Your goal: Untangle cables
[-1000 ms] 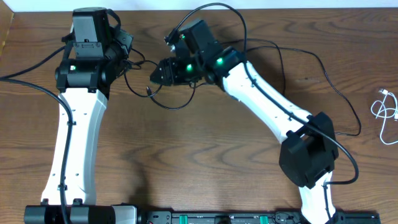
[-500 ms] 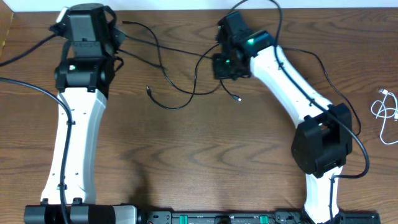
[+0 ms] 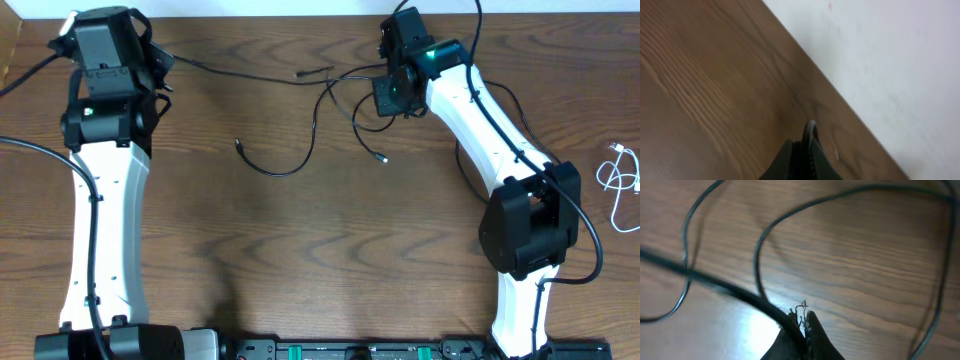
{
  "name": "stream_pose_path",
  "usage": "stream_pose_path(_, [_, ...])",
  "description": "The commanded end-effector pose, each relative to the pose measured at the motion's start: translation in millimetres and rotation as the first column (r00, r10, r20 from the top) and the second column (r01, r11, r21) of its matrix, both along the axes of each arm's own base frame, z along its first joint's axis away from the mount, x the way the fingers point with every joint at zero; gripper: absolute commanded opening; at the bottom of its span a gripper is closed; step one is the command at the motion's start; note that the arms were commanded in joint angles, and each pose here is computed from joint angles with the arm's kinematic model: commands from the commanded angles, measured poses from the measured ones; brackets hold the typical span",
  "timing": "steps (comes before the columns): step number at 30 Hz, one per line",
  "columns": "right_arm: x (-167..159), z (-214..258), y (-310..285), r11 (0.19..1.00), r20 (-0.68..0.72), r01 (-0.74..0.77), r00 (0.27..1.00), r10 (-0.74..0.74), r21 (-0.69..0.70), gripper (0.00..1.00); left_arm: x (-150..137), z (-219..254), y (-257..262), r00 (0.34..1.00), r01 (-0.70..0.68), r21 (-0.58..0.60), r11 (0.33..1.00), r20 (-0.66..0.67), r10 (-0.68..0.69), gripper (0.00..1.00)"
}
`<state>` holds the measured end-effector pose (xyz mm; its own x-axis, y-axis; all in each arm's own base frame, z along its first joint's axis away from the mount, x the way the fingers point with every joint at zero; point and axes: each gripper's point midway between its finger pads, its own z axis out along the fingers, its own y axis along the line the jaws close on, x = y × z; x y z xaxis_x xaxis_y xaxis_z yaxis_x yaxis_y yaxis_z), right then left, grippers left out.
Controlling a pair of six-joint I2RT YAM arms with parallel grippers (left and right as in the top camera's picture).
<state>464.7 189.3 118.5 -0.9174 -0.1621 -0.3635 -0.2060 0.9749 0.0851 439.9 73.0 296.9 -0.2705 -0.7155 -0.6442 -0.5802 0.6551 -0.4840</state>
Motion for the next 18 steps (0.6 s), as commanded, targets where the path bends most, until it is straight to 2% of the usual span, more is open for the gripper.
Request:
stream_pose_path(1, [4, 61, 15, 0.991, 0.108, -0.088, 0.991, 0.078, 0.097, 0.01, -1, -3, -30, 0.987, 0.162, -0.083, 0.983, -0.012, -0.163, 0.08])
stream_pose_path(4, [7, 110, 10, 0.989, 0.196, -0.093, 0.978, 0.069, 0.117, 0.01, -5, -8, -51, 0.960, 0.272, -0.133, 0.953, -0.026, -0.278, 0.08])
stream_pose_path(6, [10, 147, 2, 0.987, 0.266, -0.090, 0.963, 0.053, 0.130, 0.01, -7, -8, -72, 0.920, 0.385, -0.126, 0.914, -0.028, -0.392, 0.15])
stream_pose_path(7, [12, 162, -4, 0.989, 0.296, -0.077, 0.955, 0.036, 0.126, 0.01, -8, -9, -79, 0.904, 0.421, -0.118, 0.899, -0.030, -0.427, 0.21])
stream_pose_path(9, [17, 188, -21, 0.994, 0.356, -0.031, 0.934, -0.007, 0.103, 0.01, -10, -11, -91, 0.877, 0.472, -0.095, 0.876, -0.046, -0.478, 0.39])
stream_pose_path(11, [22, 208, -38, 0.997, 0.403, 0.017, 0.914, -0.048, 0.080, 0.01, -14, -14, -102, 0.854, 0.510, -0.078, 0.856, -0.071, -0.516, 0.68])
stream_pose_path(12, [24, 219, -48, 0.997, 0.428, 0.043, 0.901, -0.069, 0.071, 0.01, -16, -16, -107, 0.844, 0.526, -0.072, 0.848, -0.080, -0.530, 0.86])
stream_pose_path(13, [25, 226, -54, 0.996, 0.444, 0.056, 0.893, -0.078, 0.063, 0.01, -16, -17, -111, 0.838, 0.535, -0.067, 0.842, -0.086, -0.539, 0.93])
stream_pose_path(18, [36, 262, -91, 0.987, 0.549, 0.158, 0.822, -0.148, 0.030, 0.01, -17, -18, -117, 0.832, 0.544, -0.043, 0.838, -0.103, -0.545, 0.94])
